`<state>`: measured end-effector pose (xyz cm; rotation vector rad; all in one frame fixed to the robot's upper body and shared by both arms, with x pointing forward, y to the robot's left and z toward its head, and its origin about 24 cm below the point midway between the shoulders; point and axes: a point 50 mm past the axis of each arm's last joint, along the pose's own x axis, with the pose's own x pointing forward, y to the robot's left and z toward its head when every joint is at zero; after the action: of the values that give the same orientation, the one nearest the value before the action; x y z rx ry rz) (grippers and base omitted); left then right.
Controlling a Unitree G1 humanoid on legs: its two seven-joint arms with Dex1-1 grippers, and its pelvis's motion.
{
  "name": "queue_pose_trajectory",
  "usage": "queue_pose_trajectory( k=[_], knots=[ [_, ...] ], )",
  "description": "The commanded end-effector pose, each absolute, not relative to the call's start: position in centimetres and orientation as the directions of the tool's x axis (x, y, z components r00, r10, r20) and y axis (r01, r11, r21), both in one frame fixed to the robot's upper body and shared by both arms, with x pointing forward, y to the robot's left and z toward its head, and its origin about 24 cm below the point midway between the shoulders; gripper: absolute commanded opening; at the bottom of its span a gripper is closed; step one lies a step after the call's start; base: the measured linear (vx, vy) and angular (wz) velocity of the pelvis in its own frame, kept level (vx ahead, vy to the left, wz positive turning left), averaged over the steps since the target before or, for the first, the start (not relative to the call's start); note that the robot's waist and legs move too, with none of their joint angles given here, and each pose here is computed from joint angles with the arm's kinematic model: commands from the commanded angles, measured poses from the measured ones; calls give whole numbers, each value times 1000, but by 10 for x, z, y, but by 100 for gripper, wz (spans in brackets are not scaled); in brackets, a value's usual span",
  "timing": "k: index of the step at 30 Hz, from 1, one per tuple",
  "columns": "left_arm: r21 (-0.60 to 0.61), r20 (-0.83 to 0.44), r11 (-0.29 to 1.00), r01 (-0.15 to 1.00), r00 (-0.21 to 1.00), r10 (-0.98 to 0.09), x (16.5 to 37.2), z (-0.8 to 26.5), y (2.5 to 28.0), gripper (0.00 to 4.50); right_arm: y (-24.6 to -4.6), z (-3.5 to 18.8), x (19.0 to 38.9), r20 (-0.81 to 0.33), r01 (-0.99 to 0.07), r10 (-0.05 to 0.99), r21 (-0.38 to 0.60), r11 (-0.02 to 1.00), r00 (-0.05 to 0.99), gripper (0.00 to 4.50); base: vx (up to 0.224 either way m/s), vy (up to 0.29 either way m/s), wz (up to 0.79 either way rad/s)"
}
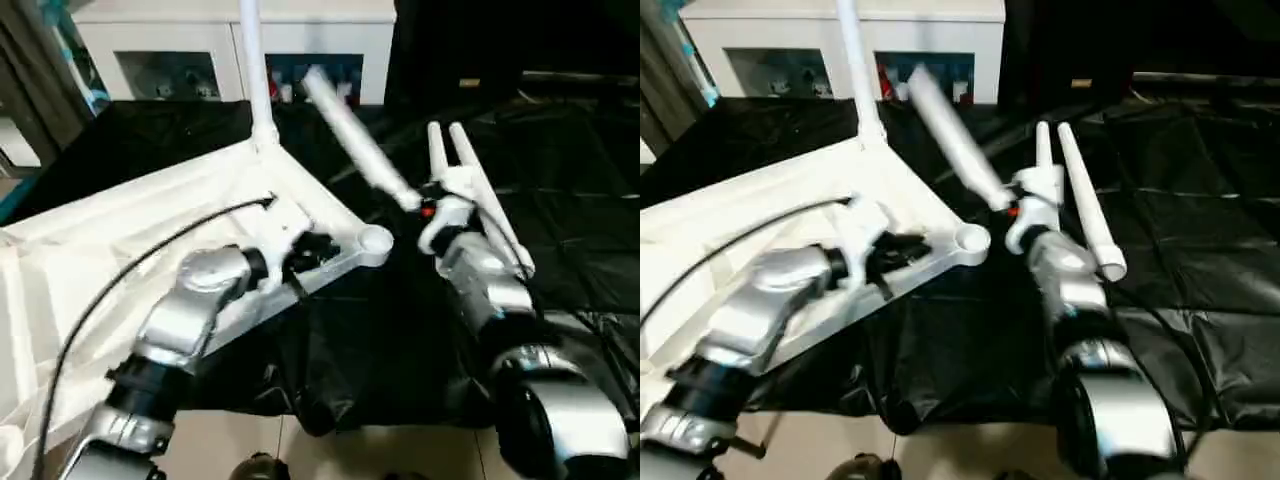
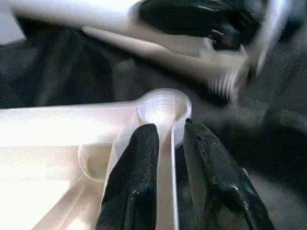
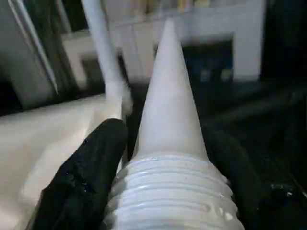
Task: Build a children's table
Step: Insert table leg to table base
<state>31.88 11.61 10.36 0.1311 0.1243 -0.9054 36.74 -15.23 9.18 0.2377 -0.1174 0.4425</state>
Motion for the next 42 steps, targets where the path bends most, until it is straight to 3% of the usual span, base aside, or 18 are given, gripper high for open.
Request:
queue_pose_trajectory(
  k=[1, 4, 6, 7, 12, 19, 25, 28, 42],
  knots=[
    [-29, -73, 644, 765, 640, -764, 323, 117, 123, 136, -155, 114, 361, 319, -468, 391, 218, 856, 863, 273, 0, 0, 0],
    [-213, 26, 688, 693, 708, -706, 333, 127, 122, 155, -154, 124, 344, 439, -503, 370, 235, 832, 818, 273, 0, 0, 0],
    [-360, 123, 651, 668, 726, -677, 340, 138, 114, 172, -151, 129, 333, 497, -525, 362, 238, 817, 789, 273, 0, 0, 0],
    [-472, 219, 565, 677, 711, -668, 345, 152, 104, 180, -146, 135, 325, 539, -559, 367, 247, 792, 758, 273, 0, 0, 0],
    [-601, 327, 410, 686, 679, -657, 356, 175, 85, 211, -131, 143, 310, 579, -626, 419, 214, 750, 700, 273, 0, 0, 0],
    [-617, 368, 255, 744, 560, -742, 354, 198, 49, 268, -109, 141, 296, 530, -754, 600, 120, 646, 599, 273, 0, 0, 0],
    [-650, 415, 134, 748, 497, -762, 348, 205, 40, 312, -102, 131, 295, 474, -761, 639, 112, 639, 606, 273, 0, 0, 0],
    [-653, 397, 153, 741, 507, -765, 348, 202, 43, 325, -100, 130, 295, 466, -765, 647, 113, 634, 604, 272, 0, 0, 0],
    [-683, 387, 230, 693, 611, -690, 357, 198, 70, 236, -102, 130, 295, 444, -773, 670, 88, 628, 595, 272, 0, 0, 0]
  ],
)
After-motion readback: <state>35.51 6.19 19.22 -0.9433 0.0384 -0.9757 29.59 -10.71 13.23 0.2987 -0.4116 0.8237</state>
